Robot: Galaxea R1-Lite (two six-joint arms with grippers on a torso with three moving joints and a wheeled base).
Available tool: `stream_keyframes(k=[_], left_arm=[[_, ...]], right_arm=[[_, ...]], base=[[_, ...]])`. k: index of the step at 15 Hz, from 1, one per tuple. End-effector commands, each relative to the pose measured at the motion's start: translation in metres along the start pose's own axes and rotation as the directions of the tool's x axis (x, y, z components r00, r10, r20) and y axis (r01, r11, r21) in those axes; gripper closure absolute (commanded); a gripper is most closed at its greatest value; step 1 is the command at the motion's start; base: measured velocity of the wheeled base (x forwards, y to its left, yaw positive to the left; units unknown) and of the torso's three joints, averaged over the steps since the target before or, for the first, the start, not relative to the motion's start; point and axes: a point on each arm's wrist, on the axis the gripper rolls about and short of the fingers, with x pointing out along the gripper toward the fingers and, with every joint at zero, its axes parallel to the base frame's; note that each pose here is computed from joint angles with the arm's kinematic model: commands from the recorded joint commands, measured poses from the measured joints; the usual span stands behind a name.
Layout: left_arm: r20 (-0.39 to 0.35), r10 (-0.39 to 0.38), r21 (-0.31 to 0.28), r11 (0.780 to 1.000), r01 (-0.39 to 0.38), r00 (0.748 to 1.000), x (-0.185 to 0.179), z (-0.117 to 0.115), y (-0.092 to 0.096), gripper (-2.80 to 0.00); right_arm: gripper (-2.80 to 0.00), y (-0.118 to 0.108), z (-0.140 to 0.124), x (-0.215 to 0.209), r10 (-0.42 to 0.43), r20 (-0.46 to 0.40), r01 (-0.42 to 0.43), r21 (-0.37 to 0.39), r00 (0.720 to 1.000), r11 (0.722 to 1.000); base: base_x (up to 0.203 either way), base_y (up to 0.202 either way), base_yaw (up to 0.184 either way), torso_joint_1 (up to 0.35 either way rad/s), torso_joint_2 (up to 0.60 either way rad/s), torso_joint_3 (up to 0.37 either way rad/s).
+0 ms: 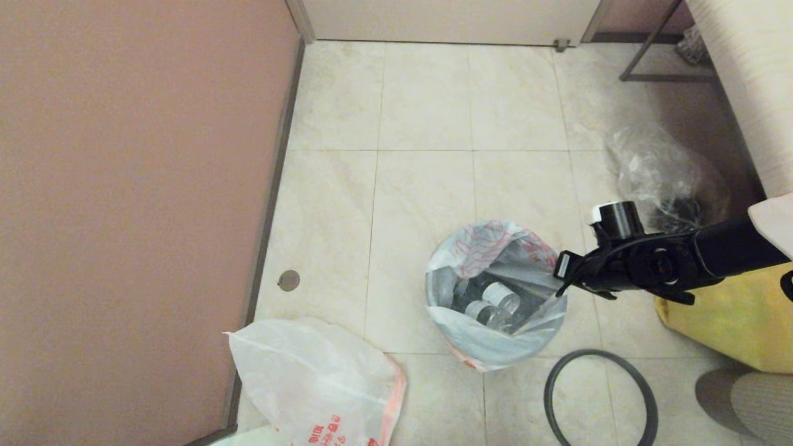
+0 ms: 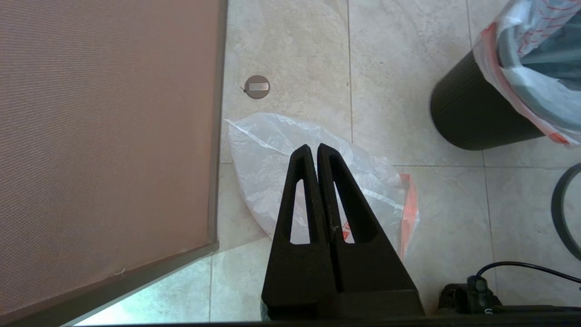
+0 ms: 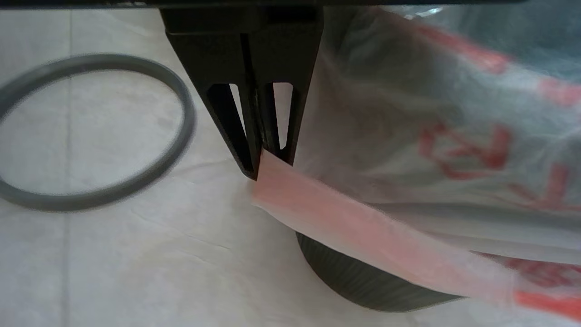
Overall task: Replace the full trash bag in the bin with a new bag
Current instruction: Place the trash bag on the floor
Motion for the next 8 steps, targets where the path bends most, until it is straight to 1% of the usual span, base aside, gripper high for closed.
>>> stream_keyframes(k=[1, 3, 5, 6, 8], left_arm=[[-0.001, 0.002, 0.000, 1.000, -0.002, 1.000, 0.000, 0.000, 0.000, 0.00], [-0.001, 0.001, 0.000, 1.000, -0.001, 1.000, 0.000, 0.000, 0.000, 0.00], [-0.001, 0.000, 0.000, 1.000, 0.000, 1.000, 0.000, 0.000, 0.000, 0.00], [-0.001, 0.000, 0.000, 1.000, 0.000, 1.000, 0.000, 0.000, 0.000, 0.00], [-0.001, 0.000, 0.000, 1.000, 0.000, 1.000, 0.000, 0.000, 0.000, 0.00]], right_arm=[[0.00, -0.013, 0.002, -0.002, -0.001, -0.012, 0.002, 0.024, 1.000, 1.000], [0.00, -0.017, 0.007, -0.009, 0.002, -0.003, -0.002, 0.034, 1.000, 0.999], [0.00, -0.017, 0.010, -0.018, 0.014, 0.006, -0.015, 0.038, 1.000, 0.999], [0.00, -0.016, 0.013, -0.028, 0.027, 0.020, -0.027, 0.040, 0.999, 0.999], [0.00, -0.012, 0.017, -0.046, 0.072, 0.037, -0.075, 0.078, 0.997, 0.994]], base=[[0.000, 0.000, 0.000, 0.000, 0.00, 0.000], [0.000, 0.000, 0.000, 0.000, 0.00, 0.000], [0.000, 0.000, 0.000, 0.000, 0.00, 0.000], [0.000, 0.000, 0.000, 0.000, 0.00, 0.000], [0.000, 0.000, 0.000, 0.000, 0.00, 0.000]])
